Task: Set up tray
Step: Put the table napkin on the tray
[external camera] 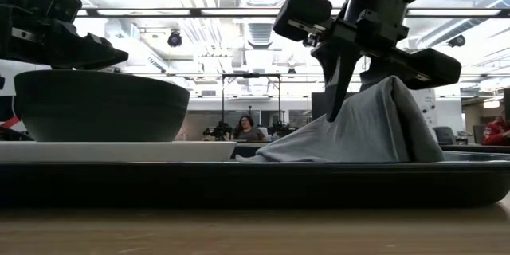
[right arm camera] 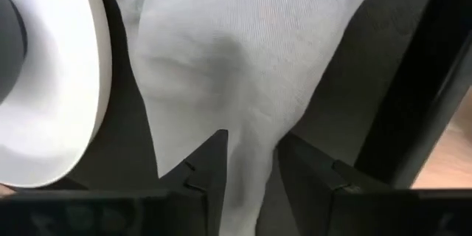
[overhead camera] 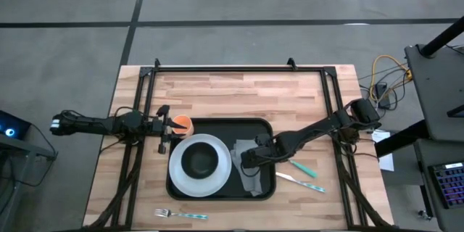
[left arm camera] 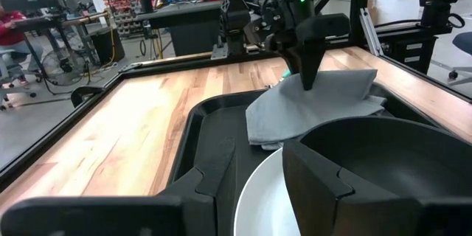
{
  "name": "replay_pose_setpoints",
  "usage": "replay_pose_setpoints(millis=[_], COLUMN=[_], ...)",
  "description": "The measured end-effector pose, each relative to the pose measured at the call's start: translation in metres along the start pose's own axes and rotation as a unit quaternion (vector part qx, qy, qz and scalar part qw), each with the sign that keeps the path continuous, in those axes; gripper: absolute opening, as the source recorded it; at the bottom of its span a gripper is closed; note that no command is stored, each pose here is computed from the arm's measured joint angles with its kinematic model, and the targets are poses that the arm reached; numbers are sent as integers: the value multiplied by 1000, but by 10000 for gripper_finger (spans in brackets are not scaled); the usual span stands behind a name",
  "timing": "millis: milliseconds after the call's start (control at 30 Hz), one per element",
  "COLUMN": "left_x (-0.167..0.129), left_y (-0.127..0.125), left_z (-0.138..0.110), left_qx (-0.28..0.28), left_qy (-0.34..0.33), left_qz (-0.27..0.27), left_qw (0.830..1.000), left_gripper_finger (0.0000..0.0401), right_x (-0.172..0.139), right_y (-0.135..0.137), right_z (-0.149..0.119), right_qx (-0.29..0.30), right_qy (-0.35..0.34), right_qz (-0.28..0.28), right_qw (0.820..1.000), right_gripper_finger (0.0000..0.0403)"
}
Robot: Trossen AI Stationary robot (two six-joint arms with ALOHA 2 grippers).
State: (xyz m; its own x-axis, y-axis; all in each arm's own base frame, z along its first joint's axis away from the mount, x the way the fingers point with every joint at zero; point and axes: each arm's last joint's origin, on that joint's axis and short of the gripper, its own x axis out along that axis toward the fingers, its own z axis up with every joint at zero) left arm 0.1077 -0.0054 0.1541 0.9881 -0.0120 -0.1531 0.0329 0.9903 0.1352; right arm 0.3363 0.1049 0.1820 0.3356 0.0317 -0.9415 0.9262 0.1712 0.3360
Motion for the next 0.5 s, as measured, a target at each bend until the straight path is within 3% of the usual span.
replay_pose_setpoints(millis=[400, 500], left_x=[0, 0], left_y=[0, 0], left_z=[0, 0], left_qx=[0, 0], left_qy=[0, 1], left_qz=[0, 0], left_qw=[1000, 1000], left_gripper_finger=[93, 93], right_x=[-36, -35], right_y=[-1, 6], right_z=[7, 6], right_qx=[13, -22], right_qy=[-2, 0], right_qz=[32, 68], right_qw=[999, 997], right_gripper_finger=[117, 117])
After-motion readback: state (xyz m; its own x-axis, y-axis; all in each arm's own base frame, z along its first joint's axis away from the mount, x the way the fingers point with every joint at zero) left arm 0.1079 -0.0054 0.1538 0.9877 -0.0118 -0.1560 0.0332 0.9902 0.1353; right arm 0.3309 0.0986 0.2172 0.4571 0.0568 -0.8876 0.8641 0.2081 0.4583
